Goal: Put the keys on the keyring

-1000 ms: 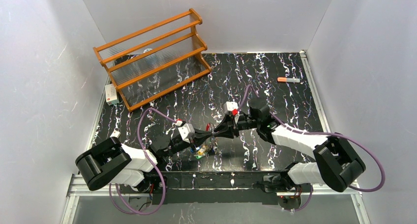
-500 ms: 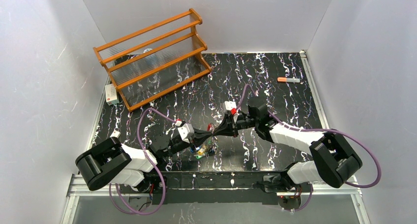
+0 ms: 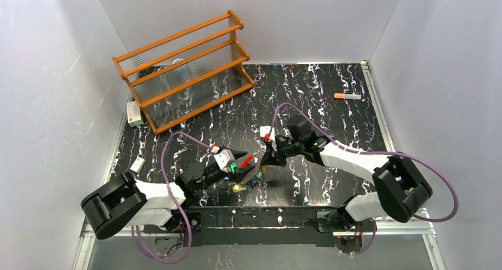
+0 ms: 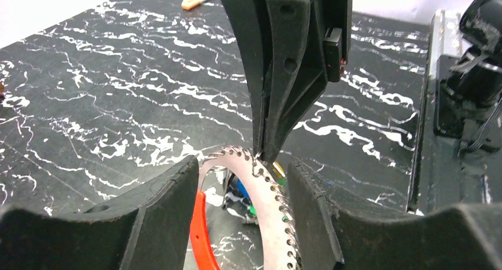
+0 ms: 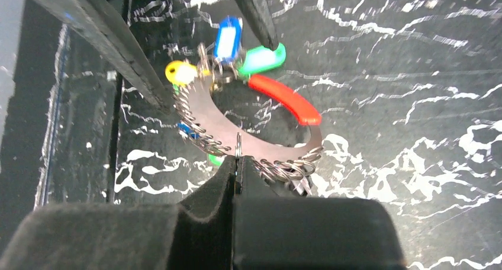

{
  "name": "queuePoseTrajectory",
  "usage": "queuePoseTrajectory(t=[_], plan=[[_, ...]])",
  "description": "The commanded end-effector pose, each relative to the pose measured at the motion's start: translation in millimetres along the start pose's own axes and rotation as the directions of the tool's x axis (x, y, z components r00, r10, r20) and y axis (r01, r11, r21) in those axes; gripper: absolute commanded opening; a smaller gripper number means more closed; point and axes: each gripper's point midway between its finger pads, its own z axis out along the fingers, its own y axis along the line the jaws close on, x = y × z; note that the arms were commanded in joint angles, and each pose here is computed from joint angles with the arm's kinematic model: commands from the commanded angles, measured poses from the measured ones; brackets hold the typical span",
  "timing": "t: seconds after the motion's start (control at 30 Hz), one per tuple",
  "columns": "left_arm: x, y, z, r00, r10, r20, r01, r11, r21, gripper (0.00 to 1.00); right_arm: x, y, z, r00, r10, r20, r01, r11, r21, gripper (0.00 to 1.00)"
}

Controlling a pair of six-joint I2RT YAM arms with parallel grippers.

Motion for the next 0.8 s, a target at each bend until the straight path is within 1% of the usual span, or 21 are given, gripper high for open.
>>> queuePoseTrajectory(t=[0.0, 0.1, 0.17, 0.33, 0.4, 0.5, 0.57, 0.77], plan=[[13, 6, -3, 0.994, 0.08, -0.075, -0.08, 0.997, -0.009, 0.54, 27, -2, 6, 0.982, 0.013, -0.187, -0.009, 1.0, 0.022, 0.01], [23, 1, -6, 0.986, 0.121, -0.117, -0.118, 0.993, 0.032, 0.51, 37, 1, 8, 0.967, 0.039, -0.251, -0.038, 0.999, 0.007, 0.01], [29, -3, -7, 0.979, 0.145, -0.141, -0.136, 0.988, 0.07, 0.5, 38, 3, 10, 0.964, 0.042, -0.262, -0.045, 0.999, -0.004, 0.01], [45, -14, -7, 0.961, 0.198, -0.194, -0.166, 0.972, 0.168, 0.49, 24, 10, 15, 0.973, 0.032, -0.227, -0.048, 0.997, -0.064, 0.01], [51, -17, -6, 0.954, 0.211, -0.212, -0.169, 0.965, 0.199, 0.45, 18, 14, 18, 0.977, 0.027, -0.209, -0.048, 0.995, -0.092, 0.01], [58, -20, -3, 0.95, 0.201, -0.237, -0.148, 0.963, 0.224, 0.36, 16, 19, 22, 0.978, 0.025, -0.207, -0.049, 0.992, -0.114, 0.01], [60, -24, -2, 0.95, 0.192, -0.245, -0.13, 0.961, 0.245, 0.33, 17, 22, 25, 0.977, 0.025, -0.213, -0.054, 0.99, -0.128, 0.01], [63, -25, 2, 0.95, 0.181, -0.257, -0.114, 0.961, 0.253, 0.28, 15, 29, 30, 0.977, 0.013, -0.215, -0.046, 0.987, -0.153, 0.01]])
